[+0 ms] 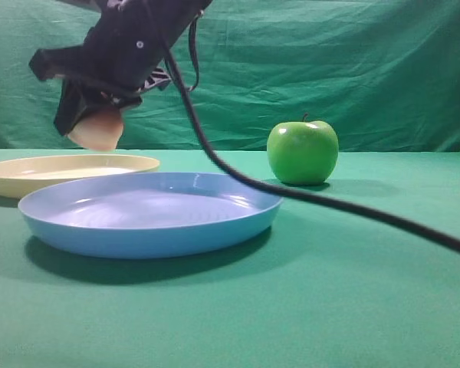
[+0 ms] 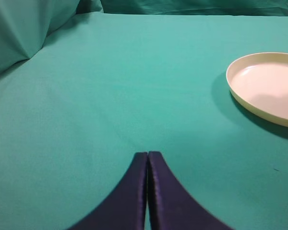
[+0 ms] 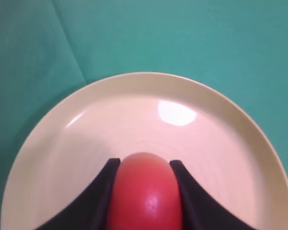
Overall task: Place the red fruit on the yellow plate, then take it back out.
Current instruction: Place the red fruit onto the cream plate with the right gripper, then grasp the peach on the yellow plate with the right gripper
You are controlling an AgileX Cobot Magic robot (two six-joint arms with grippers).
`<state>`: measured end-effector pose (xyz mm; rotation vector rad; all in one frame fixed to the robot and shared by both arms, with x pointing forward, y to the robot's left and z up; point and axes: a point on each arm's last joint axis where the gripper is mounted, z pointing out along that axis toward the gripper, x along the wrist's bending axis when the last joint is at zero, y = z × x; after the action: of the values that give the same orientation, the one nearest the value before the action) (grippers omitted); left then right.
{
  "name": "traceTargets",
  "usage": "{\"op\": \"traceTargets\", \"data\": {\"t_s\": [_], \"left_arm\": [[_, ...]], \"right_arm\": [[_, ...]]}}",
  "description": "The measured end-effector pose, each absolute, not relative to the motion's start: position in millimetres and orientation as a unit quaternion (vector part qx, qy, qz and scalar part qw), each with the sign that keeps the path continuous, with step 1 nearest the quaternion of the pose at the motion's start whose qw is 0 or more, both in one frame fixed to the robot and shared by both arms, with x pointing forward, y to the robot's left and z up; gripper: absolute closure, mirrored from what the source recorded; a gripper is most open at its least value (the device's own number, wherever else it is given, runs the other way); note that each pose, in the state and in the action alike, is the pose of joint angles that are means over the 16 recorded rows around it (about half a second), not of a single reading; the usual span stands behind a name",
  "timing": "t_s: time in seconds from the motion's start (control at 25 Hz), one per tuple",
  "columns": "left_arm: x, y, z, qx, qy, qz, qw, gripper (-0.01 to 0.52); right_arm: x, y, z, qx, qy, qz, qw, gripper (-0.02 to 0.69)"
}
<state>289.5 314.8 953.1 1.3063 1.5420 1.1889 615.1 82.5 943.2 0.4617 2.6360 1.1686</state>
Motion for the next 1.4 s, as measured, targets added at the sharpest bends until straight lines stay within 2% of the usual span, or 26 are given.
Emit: {"op": "traceTargets", "data": {"t_s": [0.16,0.28,0.4,0.72,0.88,1.0,1.16,1.4], "left_arm": [[289.5,314.8,953.1,0.513,0.606,0.467,0.388,0.514],[289.5,314.8,953.1,0.513,0.606,0.467,0.388,0.514],[289.5,314.8,953.1,0.513,0.606,0.467,0.388,0.514],[289.5,314.8,953.1,0.513,0.606,0.467,0.388,0.514],[289.5,314.8,953.1,0.513,0.606,0.467,0.388,0.514],[289.5,314.8,953.1,0.513,0.606,0.467,0.388,0.514],[289.5,314.8,953.1,0.513,0.606,0.467,0.388,0.514],[289.5,314.8,953.1,0.513,0.606,0.467,0.388,0.514]], "right_arm": [[613.0,81.3,955.7,0.156,0.896,0.402,0.109,0.083],[610.2,76.9,974.8,0.158,0.895,0.404,0.104,0.097],[606.0,68.3,999.5,0.164,0.897,0.400,0.097,0.184],[586.7,23.9,1077.5,0.220,0.904,0.358,0.077,0.499],[571.9,-4.7,1114.3,0.267,0.902,0.331,0.080,0.615],[556.5,-26.0,1139.3,0.296,0.894,0.323,0.088,0.656],[530.3,-53.5,1165.7,0.326,0.880,0.331,0.102,0.665],[481.4,-94.7,1182.4,0.346,0.856,0.363,0.124,0.665]]}}
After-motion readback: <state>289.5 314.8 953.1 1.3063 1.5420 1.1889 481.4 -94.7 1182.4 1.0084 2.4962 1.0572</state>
